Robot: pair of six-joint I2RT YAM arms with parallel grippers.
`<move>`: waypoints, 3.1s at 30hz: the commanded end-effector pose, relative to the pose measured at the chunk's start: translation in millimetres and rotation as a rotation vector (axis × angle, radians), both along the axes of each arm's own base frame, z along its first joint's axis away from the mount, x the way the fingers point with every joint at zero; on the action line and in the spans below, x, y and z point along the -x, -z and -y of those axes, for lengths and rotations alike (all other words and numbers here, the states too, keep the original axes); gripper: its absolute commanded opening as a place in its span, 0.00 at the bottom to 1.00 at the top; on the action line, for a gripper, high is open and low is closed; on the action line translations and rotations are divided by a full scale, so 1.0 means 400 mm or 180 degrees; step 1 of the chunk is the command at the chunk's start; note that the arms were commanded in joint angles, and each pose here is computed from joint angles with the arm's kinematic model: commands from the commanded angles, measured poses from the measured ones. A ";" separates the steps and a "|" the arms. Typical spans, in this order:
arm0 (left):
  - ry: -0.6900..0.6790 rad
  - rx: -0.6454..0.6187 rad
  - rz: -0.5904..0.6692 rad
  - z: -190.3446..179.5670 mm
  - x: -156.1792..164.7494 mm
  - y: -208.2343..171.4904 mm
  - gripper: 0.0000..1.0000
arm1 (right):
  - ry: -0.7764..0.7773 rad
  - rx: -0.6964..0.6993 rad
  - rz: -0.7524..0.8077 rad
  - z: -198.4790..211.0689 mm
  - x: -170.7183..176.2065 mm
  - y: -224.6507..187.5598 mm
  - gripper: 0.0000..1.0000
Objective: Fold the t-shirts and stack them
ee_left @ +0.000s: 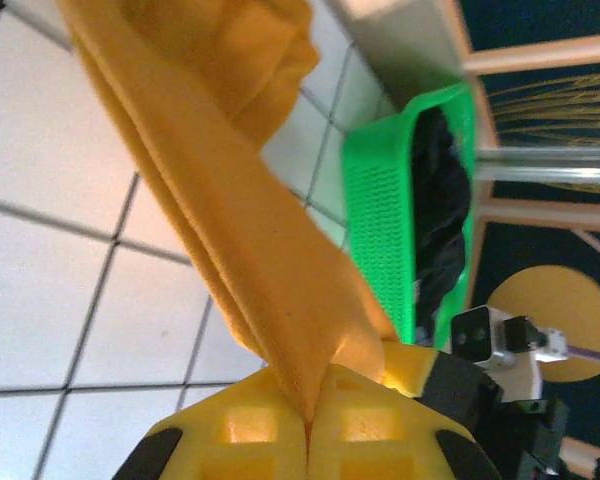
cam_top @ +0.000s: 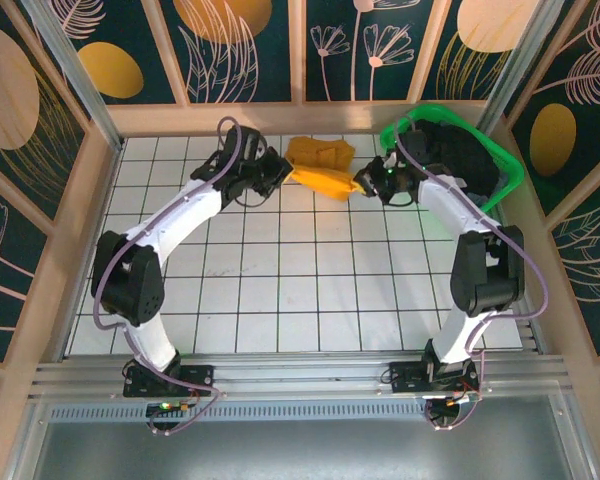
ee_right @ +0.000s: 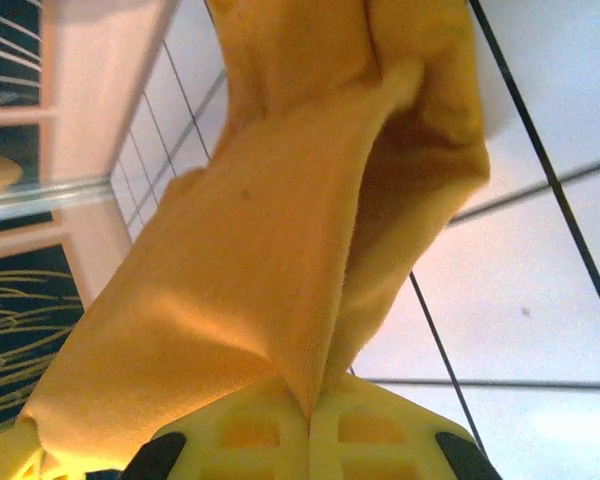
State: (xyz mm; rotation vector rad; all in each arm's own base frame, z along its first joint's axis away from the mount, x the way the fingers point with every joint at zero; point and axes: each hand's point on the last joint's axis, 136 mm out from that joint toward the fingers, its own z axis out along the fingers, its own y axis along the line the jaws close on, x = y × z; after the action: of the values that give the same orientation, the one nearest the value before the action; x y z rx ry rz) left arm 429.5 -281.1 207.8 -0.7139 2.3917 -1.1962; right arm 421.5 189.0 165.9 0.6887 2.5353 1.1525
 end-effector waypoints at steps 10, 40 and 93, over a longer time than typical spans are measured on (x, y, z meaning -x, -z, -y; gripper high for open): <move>0.0756 -0.0580 -0.1364 -0.138 0.439 0.365 0.00 | -0.0949 0.0246 -0.1189 -0.060 0.459 0.234 0.00; 0.0028 -0.0301 -0.0200 -0.063 -0.146 0.046 0.00 | 0.0056 0.0241 -0.0213 -0.022 -0.123 -0.043 0.00; -0.1364 0.0775 -0.1139 0.158 -0.109 0.459 0.00 | 0.0274 0.0218 0.0274 0.097 0.143 -0.037 0.51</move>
State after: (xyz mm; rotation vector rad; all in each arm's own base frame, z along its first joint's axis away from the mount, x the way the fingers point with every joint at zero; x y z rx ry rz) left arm 444.9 -387.6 33.6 -1.4487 2.3431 -1.3407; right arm 371.1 153.1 179.7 0.6903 2.4347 1.0246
